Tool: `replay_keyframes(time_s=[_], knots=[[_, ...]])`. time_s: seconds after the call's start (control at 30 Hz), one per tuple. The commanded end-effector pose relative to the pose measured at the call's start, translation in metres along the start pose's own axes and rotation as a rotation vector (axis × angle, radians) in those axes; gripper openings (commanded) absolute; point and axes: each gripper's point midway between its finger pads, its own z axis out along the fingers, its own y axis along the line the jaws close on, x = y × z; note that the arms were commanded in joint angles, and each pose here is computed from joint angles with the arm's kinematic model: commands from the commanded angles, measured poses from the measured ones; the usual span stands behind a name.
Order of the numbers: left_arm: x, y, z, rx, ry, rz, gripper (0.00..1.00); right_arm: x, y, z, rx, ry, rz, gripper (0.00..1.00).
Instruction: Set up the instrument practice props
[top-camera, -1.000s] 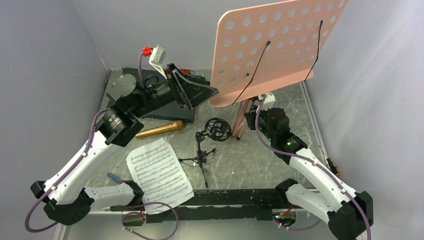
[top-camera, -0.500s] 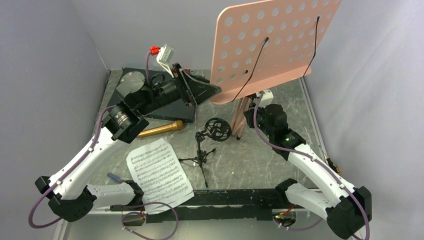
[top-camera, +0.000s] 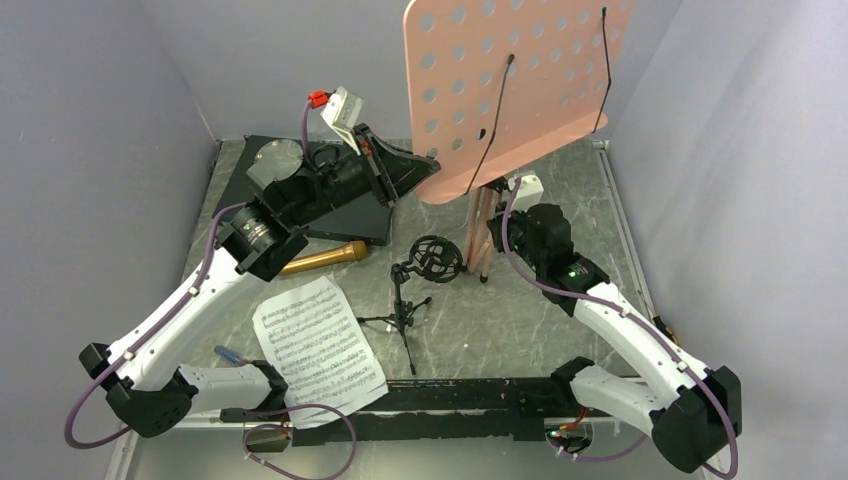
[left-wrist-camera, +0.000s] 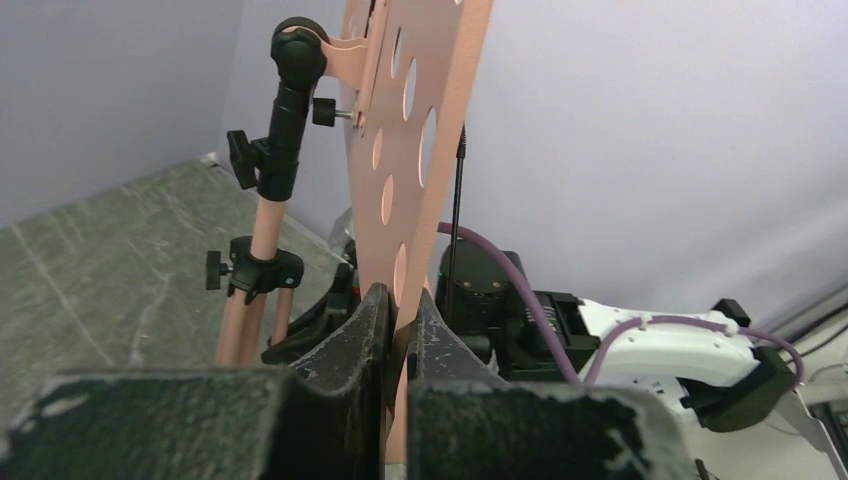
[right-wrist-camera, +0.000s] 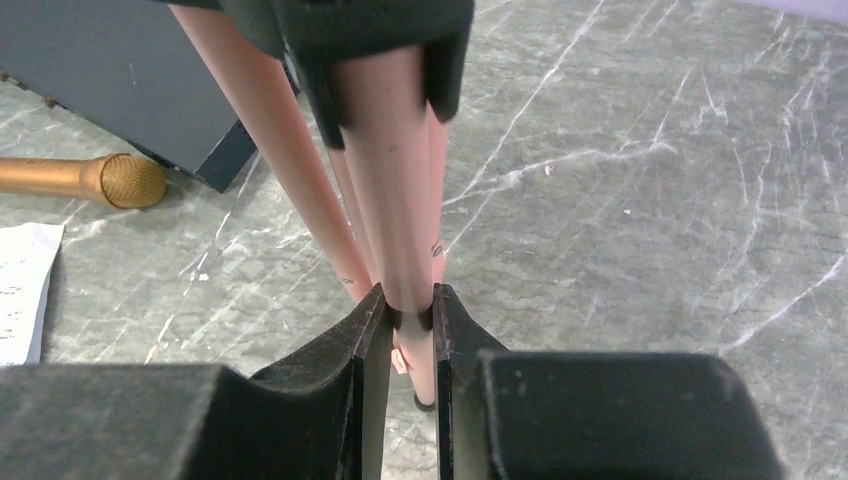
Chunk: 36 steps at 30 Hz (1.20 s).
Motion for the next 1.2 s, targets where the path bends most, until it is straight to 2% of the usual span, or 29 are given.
replay_keyframes(time_s=[0.0,0.03,0.07,0.2,0.3,0.53,0.77,0.97,1.07,1.1,1.17], knots=[[-0.013,-0.009,-0.012,-0.015,-0.042,-0.041,0.03,0.007,0.007,-0.004,-0.034,0.047,-0.011,0.0],[-0.015,-0.009,-0.015,-0.015,-0.049,-0.037,0.03,0.005,0.008,-0.005,-0.038,0.043,-0.007,0.0],[-0.016,-0.012,-0.017,-0.009,-0.057,-0.035,0.03,0.004,0.01,-0.006,-0.049,0.037,-0.005,0.04],[-0.014,-0.016,-0.017,0.019,-0.047,-0.035,0.03,-0.003,0.016,-0.012,-0.089,-0.003,-0.004,0.43],[-0.009,-0.02,-0.014,0.048,-0.019,-0.045,0.03,-0.008,0.018,-0.017,-0.102,-0.045,0.003,0.65],[-0.011,-0.028,-0.015,0.084,-0.022,-0.055,0.03,-0.019,0.02,-0.018,-0.117,-0.09,0.004,0.93],[-0.009,-0.036,-0.014,0.131,-0.001,-0.068,0.03,-0.028,0.006,0.002,-0.014,-0.132,0.056,0.99],[-0.008,-0.037,-0.014,0.139,0.0,-0.075,0.03,-0.041,0.017,0.019,-0.062,-0.191,0.072,0.99],[-0.008,-0.039,-0.015,0.144,0.002,-0.079,0.03,-0.044,0.019,0.024,-0.07,-0.208,0.078,0.92],[-0.008,-0.039,-0.015,0.145,0.002,-0.081,0.03,-0.042,0.02,0.025,-0.076,-0.209,0.079,0.86],[-0.009,-0.039,-0.016,0.143,-0.002,-0.081,0.03,-0.041,0.02,0.024,-0.078,-0.22,0.076,0.66]])
